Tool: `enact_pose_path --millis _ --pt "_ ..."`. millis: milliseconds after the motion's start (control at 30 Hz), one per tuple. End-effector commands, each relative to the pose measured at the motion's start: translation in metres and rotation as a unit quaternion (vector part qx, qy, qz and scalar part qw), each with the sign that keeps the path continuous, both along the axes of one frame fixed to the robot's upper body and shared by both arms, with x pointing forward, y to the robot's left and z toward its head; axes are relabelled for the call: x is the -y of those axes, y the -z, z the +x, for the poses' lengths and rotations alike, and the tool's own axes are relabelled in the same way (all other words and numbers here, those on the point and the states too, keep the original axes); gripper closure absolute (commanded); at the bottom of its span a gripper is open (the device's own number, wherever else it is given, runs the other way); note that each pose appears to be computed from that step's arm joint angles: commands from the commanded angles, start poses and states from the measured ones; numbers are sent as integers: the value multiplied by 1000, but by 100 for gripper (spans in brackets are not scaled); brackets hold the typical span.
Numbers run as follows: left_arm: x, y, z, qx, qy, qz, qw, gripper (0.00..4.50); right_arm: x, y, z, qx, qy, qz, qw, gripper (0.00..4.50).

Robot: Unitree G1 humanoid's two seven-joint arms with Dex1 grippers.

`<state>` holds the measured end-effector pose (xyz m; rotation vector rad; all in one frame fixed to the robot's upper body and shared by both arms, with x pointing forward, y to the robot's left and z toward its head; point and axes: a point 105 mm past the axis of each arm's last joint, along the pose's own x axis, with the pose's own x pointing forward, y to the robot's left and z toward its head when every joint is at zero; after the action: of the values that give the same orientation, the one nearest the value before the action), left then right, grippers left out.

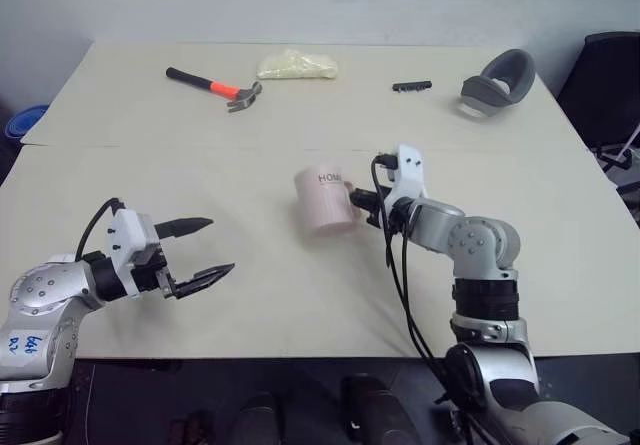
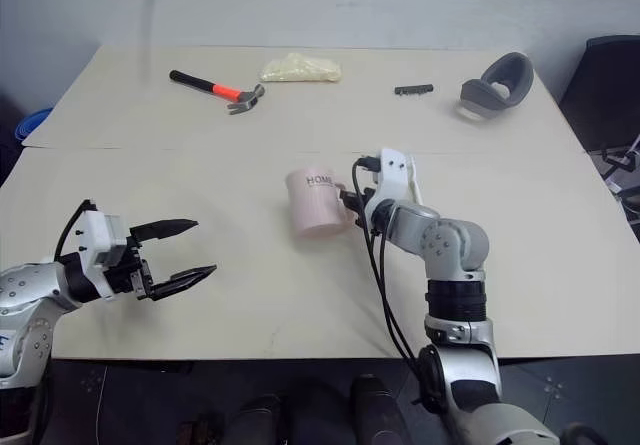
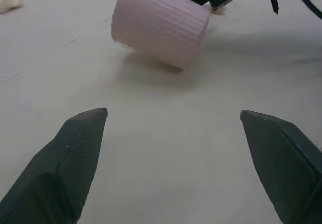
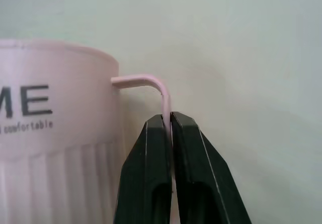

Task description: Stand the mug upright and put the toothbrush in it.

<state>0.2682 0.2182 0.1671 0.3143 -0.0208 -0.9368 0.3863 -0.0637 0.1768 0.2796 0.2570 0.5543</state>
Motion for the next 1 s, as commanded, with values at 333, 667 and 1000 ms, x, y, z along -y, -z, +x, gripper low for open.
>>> enact_pose_path --millis 333,667,1000 --pt "-11 -14 4 37 -40 -21 998 0 -51 10 -8 404 -122 -121 898 449" --pt "-12 -13 2 38 -48 -27 998 0 -32 10 -7 391 -135 -91 906 237" --pt "-16 -9 -5 -4 -38 -55 998 0 55 1 -47 353 -147 -120 916 3"
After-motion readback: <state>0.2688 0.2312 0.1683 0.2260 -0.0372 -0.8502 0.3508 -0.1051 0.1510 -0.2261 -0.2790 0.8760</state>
